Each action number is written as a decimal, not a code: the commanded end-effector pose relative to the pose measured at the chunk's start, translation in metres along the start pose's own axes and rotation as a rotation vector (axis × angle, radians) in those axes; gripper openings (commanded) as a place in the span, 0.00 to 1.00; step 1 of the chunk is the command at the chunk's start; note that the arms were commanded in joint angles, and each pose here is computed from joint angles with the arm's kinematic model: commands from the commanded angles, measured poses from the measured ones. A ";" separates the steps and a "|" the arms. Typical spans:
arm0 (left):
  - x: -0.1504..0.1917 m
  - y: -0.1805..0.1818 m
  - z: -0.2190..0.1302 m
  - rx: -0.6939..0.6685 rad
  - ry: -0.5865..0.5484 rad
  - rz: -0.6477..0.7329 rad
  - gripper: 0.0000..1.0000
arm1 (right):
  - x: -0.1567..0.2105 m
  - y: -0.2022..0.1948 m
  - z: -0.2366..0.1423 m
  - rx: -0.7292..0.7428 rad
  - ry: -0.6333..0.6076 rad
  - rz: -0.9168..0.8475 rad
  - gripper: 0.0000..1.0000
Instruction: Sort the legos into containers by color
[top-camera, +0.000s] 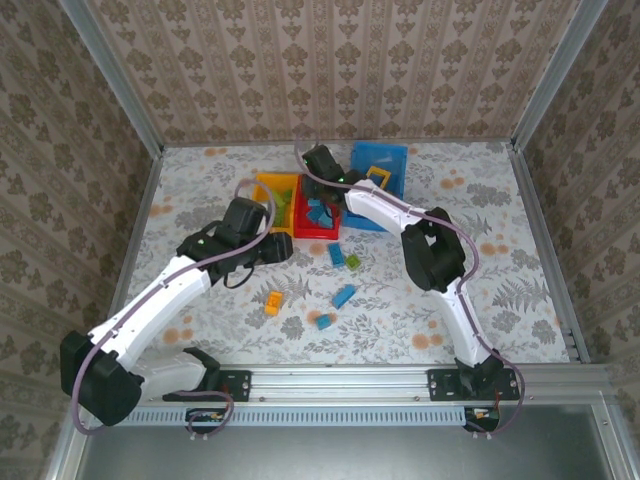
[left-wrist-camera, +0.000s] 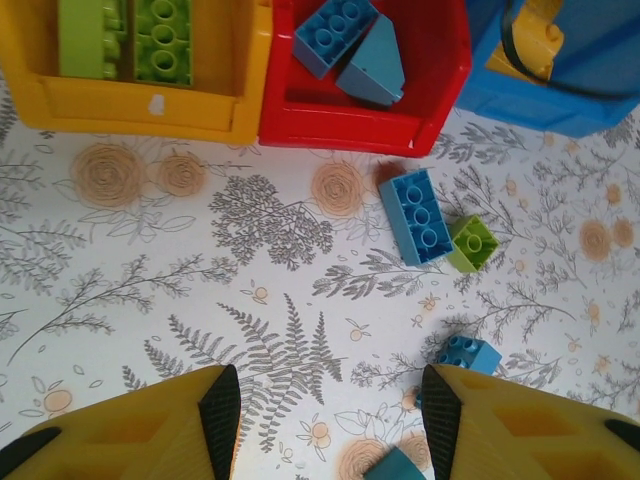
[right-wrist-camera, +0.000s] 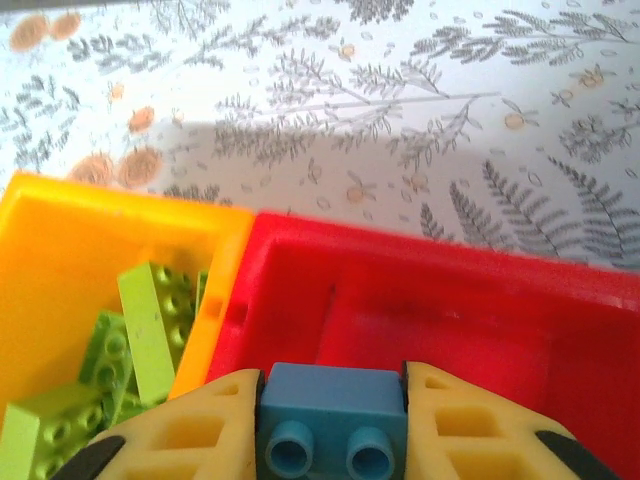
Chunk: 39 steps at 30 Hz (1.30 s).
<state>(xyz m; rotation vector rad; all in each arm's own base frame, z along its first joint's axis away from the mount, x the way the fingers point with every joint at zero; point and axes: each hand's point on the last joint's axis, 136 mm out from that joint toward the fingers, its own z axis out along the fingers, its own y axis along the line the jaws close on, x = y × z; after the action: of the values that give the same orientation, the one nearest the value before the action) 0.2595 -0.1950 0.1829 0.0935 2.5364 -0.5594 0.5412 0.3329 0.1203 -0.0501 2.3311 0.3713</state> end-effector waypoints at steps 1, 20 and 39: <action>-0.007 -0.014 -0.003 0.046 -0.016 0.052 0.54 | 0.001 0.004 0.007 -0.044 0.046 0.040 0.40; 0.048 0.030 -0.009 -0.114 0.183 0.058 0.65 | -0.004 0.026 -0.127 -0.211 -0.206 -0.126 0.58; 0.063 -0.064 0.079 0.033 0.307 0.218 0.71 | 0.175 -0.101 -0.261 -0.045 -0.020 -0.171 0.67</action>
<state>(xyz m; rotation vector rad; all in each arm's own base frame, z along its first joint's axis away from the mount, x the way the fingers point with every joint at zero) 0.2176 -0.2492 0.1003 0.4132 2.8482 -0.4591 0.2648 0.2101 0.1590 -0.3339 2.2049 0.4586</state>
